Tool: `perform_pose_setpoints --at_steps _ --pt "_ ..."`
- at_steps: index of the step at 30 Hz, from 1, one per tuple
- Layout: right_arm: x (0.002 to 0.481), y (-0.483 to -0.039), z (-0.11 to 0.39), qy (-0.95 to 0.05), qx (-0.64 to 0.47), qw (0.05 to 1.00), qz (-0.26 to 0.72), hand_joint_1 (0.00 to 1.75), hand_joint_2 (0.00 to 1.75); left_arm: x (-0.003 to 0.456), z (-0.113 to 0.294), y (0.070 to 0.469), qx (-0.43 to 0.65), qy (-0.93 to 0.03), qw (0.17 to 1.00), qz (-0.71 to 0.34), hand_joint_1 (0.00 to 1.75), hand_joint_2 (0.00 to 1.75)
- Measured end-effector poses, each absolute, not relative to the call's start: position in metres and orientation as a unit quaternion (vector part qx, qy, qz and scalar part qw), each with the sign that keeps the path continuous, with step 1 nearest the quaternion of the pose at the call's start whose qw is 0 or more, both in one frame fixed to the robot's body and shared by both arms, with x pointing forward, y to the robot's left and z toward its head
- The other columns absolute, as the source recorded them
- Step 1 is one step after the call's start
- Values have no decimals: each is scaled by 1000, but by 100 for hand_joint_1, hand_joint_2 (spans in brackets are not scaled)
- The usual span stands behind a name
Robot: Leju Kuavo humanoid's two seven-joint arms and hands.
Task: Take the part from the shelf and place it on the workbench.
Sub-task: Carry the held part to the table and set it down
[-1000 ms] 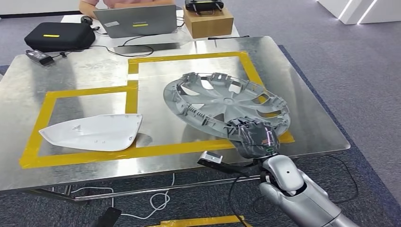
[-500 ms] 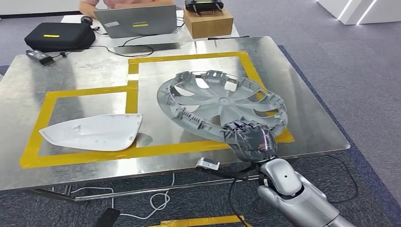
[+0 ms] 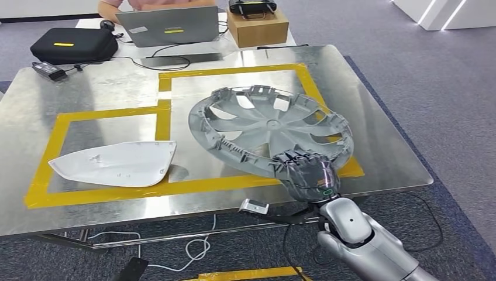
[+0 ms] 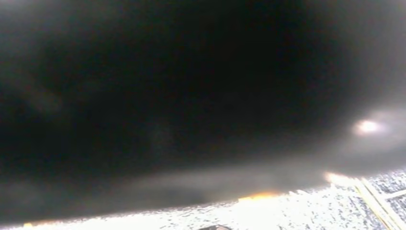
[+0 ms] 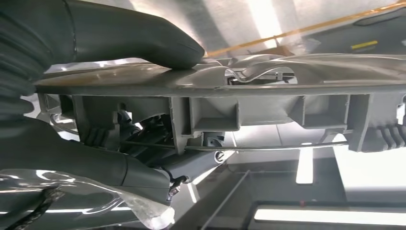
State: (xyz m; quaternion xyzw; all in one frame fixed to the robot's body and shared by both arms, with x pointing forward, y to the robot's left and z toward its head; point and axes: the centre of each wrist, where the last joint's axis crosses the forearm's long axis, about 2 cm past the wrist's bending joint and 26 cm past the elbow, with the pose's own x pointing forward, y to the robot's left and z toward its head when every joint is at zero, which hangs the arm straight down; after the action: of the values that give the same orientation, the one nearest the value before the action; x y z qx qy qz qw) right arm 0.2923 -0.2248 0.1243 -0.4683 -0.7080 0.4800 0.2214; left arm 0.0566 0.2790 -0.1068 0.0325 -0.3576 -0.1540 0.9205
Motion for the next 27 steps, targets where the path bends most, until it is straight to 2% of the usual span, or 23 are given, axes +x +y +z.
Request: perform_pose_setpoints --at_steps 10,27 --pt "290 -218 129 -717 -465 211 475 175 175 57 -107 278 39 -350 925 -145 0 0" --pt "290 -227 114 -700 -464 255 479 175 175 62 -105 280 45 -339 930 -138 0 0"
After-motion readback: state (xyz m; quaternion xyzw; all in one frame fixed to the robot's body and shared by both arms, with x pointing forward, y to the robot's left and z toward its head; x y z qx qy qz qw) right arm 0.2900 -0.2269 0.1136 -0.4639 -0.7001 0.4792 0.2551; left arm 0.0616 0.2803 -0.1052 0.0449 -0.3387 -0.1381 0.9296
